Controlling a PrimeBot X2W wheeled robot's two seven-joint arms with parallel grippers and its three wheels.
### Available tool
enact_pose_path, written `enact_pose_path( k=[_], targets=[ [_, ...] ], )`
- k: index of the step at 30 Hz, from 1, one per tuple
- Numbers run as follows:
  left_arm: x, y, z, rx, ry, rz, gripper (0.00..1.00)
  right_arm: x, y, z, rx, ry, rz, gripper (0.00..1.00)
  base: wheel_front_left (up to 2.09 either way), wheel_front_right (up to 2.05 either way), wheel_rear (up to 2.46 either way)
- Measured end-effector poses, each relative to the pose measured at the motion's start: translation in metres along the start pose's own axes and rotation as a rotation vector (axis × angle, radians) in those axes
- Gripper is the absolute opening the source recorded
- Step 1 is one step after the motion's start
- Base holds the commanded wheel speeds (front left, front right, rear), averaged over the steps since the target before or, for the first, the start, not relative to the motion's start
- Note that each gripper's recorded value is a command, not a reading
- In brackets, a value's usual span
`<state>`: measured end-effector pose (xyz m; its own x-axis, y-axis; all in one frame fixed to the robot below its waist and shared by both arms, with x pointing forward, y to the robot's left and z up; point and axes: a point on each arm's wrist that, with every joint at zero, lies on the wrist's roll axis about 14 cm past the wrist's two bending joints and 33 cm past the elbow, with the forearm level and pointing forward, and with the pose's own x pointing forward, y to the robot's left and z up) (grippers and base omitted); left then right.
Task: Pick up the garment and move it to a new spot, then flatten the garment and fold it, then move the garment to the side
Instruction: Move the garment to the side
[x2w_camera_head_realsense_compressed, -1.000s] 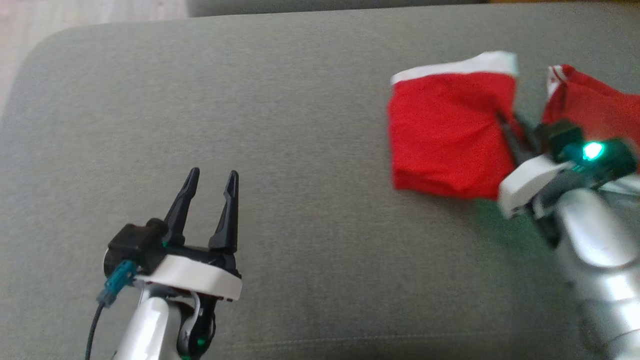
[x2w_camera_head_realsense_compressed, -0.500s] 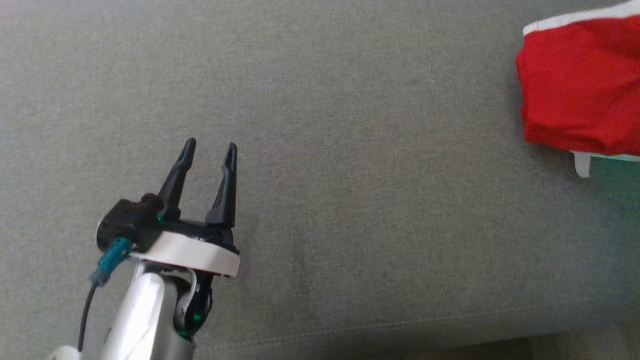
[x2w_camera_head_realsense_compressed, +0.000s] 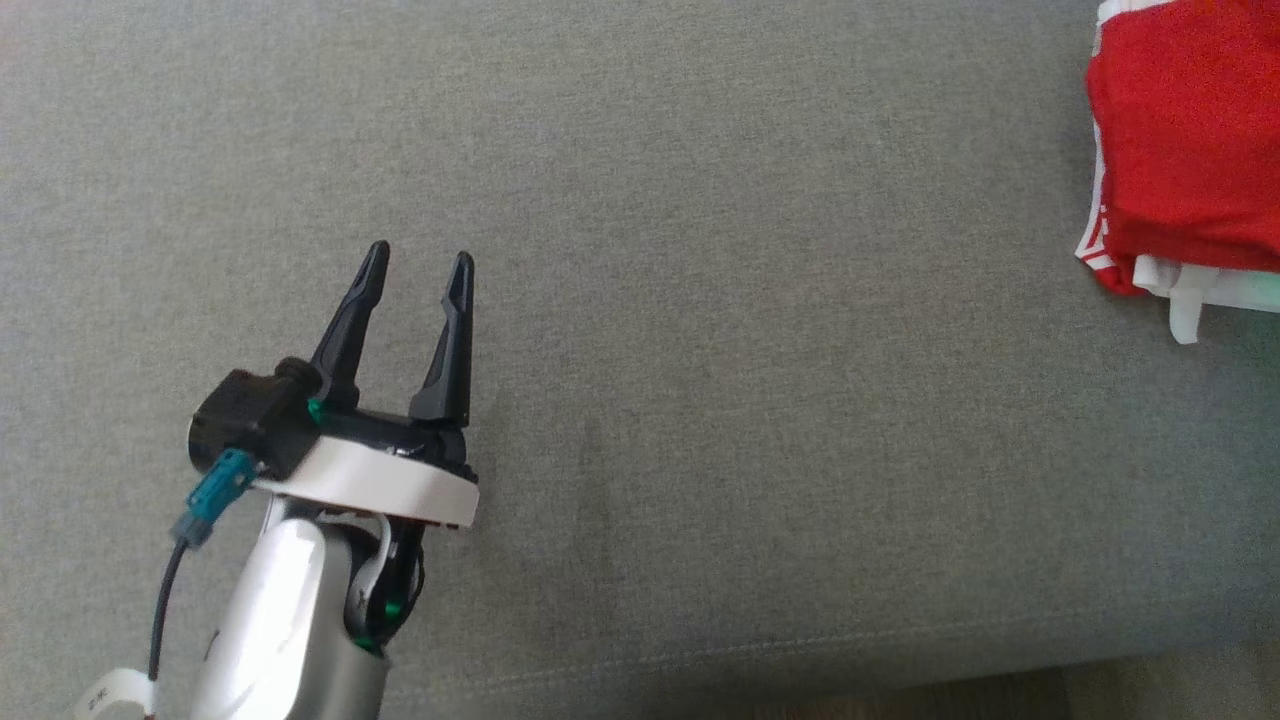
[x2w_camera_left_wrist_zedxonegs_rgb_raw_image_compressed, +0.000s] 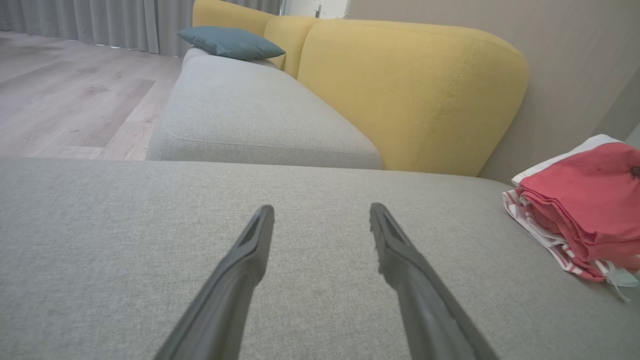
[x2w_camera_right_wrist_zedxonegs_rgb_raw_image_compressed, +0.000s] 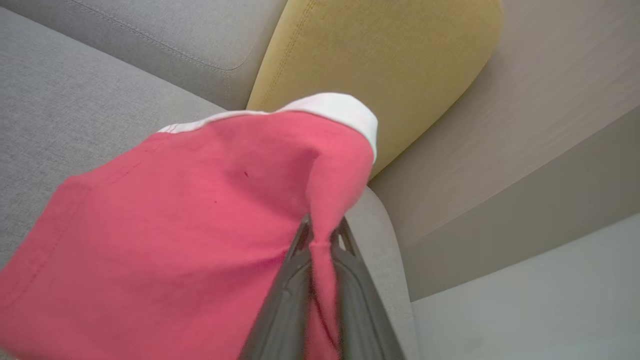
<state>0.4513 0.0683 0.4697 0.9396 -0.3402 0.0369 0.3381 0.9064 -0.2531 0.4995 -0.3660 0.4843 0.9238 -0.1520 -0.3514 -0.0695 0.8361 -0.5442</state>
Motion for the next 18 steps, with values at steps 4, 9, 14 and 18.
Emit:
enact_pose_path(
  k=[4, 9, 14, 18],
  targets=[
    [0.0, -0.0004, 0.0016, 0.001, -0.004, -0.001, 1.0, -0.0028, -0.0071, 0.0064, -0.017, -0.021, -0.021, 0.0, 0.0, 0.0, 0.0],
    [0.0001, -0.0019, 0.0038, 0.002, -0.009, -0.006, 1.0, -0.0071, -0.0014, 0.0015, -0.013, -0.012, -0.014, 0.0, 0.0, 0.0, 0.0],
    [0.0005, -0.002, 0.0038, 0.001, -0.01, -0.006, 1.0, -0.0086, 0.0018, 0.001, 0.005, -0.013, -0.012, 0.45, 0.0, 0.0, 0.0],
    [0.0003, -0.0009, 0.0035, 0.001, -0.009, -0.002, 1.0, -0.0099, -0.0009, 0.0069, 0.038, -0.035, -0.02, 0.99, 0.0, 0.0, 0.0]
  ],
)
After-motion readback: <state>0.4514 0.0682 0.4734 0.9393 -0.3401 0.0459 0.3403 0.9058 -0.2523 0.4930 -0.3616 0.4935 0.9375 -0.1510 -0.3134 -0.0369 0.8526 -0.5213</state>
